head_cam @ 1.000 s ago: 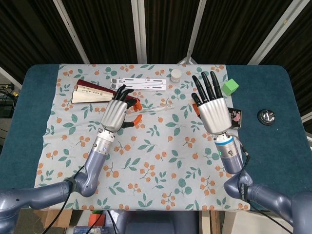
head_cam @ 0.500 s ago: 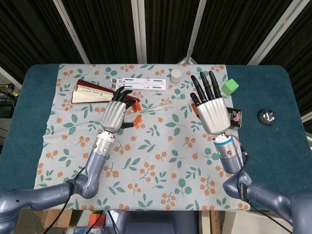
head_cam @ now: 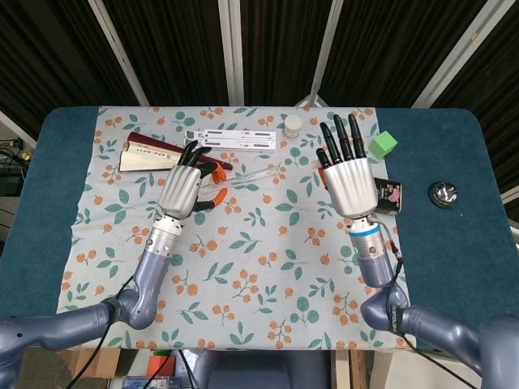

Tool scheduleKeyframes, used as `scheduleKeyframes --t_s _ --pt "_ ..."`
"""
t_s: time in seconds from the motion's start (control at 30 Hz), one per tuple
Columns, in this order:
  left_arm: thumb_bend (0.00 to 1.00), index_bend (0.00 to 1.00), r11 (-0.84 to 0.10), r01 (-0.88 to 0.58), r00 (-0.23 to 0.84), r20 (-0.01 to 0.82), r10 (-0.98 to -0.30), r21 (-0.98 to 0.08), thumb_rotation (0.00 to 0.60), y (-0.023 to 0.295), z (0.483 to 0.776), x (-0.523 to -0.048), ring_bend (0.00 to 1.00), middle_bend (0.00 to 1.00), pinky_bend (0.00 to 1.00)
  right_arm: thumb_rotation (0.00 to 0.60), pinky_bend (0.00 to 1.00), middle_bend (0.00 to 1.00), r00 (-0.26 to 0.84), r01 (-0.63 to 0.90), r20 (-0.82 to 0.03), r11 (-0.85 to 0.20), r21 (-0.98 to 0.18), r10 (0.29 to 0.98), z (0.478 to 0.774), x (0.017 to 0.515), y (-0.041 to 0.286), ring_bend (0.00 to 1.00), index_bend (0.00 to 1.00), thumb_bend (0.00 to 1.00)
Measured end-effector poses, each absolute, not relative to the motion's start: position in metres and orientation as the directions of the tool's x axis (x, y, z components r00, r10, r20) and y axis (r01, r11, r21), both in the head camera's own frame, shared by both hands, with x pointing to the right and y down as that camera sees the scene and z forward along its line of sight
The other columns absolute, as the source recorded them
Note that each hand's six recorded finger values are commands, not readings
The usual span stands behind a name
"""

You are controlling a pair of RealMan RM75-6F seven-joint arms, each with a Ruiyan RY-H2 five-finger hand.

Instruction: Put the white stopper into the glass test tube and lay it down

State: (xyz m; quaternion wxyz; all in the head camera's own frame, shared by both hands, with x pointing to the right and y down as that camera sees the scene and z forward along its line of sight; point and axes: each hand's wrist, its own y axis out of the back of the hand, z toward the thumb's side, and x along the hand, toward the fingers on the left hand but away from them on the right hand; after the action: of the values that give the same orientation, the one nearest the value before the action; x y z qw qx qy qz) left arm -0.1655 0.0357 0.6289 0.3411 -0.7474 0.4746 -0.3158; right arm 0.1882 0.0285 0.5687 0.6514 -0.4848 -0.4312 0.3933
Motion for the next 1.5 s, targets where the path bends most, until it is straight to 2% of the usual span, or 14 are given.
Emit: scheduleKeyframes --t_s 0.5,0.77,1.5 --pt "0.6 0.63 -0.323 -0.5 0.336 0.164 -0.928 -0.803 0.6 0.036 0.632 -0.159 0.16 0.65 0.0 0.6 0.0 0.23 0.34 -0.155 0.191 0.255 -0.954 0.921 0.558 0.165 0.031 0.0 0.75 0.42" --pt "0.6 0.63 -0.328 -0.513 0.311 0.184 -0.932 -0.794 0.6 0.036 0.635 -0.151 0.16 0.65 0.0 0.6 0.0 0.23 0.348 -0.188 0.178 0.255 -0.949 0.92 0.559 0.164 0.031 0.0 0.75 0.42" --pt "0.6 0.63 -0.346 -0.496 0.332 0.194 -0.923 -0.796 0.6 0.037 0.639 -0.133 0.16 0.65 0.0 0.6 0.0 0.23 0.344 -0.223 0.153 0.239 -0.945 0.926 0.566 0.154 0.02 0.0 0.75 0.42"
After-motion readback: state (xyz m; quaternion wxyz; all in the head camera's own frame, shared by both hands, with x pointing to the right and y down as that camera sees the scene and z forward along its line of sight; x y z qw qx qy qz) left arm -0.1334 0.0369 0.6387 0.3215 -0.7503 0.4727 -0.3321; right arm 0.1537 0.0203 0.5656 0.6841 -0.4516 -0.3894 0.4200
